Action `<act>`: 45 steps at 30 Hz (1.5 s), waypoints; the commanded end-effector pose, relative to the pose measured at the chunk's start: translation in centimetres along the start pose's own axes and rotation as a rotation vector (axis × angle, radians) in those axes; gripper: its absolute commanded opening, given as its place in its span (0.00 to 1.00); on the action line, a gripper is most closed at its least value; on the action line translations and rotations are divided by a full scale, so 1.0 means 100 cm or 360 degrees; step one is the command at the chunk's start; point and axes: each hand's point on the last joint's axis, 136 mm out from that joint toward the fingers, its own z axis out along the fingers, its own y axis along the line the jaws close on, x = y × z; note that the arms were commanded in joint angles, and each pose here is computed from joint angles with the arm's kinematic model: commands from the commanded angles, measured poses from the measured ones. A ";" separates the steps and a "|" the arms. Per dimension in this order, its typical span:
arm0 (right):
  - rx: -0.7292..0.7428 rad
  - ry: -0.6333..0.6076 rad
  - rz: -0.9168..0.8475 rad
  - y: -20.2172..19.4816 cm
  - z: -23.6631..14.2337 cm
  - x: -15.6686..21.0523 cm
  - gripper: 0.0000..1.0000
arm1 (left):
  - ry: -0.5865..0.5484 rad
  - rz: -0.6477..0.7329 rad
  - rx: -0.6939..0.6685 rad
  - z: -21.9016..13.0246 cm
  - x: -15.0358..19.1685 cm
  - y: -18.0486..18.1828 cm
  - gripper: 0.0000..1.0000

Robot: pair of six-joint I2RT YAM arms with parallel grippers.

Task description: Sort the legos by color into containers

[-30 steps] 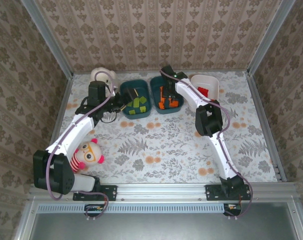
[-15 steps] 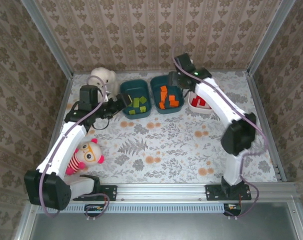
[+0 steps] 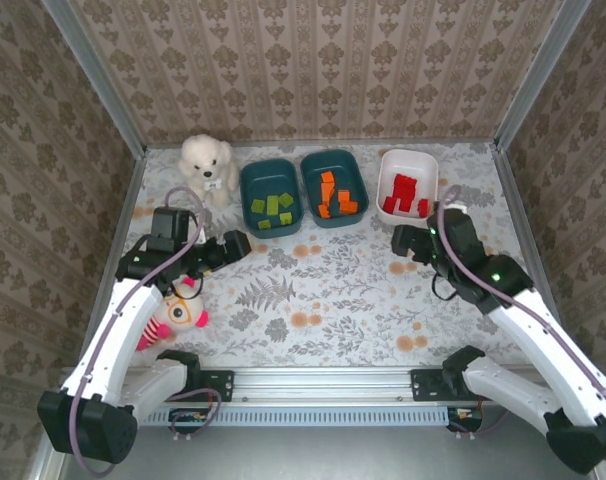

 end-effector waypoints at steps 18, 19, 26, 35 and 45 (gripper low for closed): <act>0.0662 -0.0412 -0.0172 -0.124 0.120 0.037 1.00 | -0.0531 0.0576 -0.1121 0.057 -0.100 0.160 1.00; 0.0622 -0.0436 -0.0191 -0.119 0.125 0.033 1.00 | -0.0552 0.0543 -0.1096 0.061 -0.103 0.163 1.00; 0.0507 -0.0557 -0.0146 -0.116 0.149 0.006 1.00 | -0.0735 0.0579 -0.0890 0.095 -0.134 0.159 1.00; 0.0282 -0.0588 -0.0234 -0.102 0.168 -0.007 1.00 | -0.0967 0.0792 -0.0717 0.096 -0.141 0.149 1.00; 0.0140 -0.0667 -0.0205 -0.093 0.164 -0.009 1.00 | -0.1133 0.0769 -0.0777 0.090 -0.131 0.159 1.00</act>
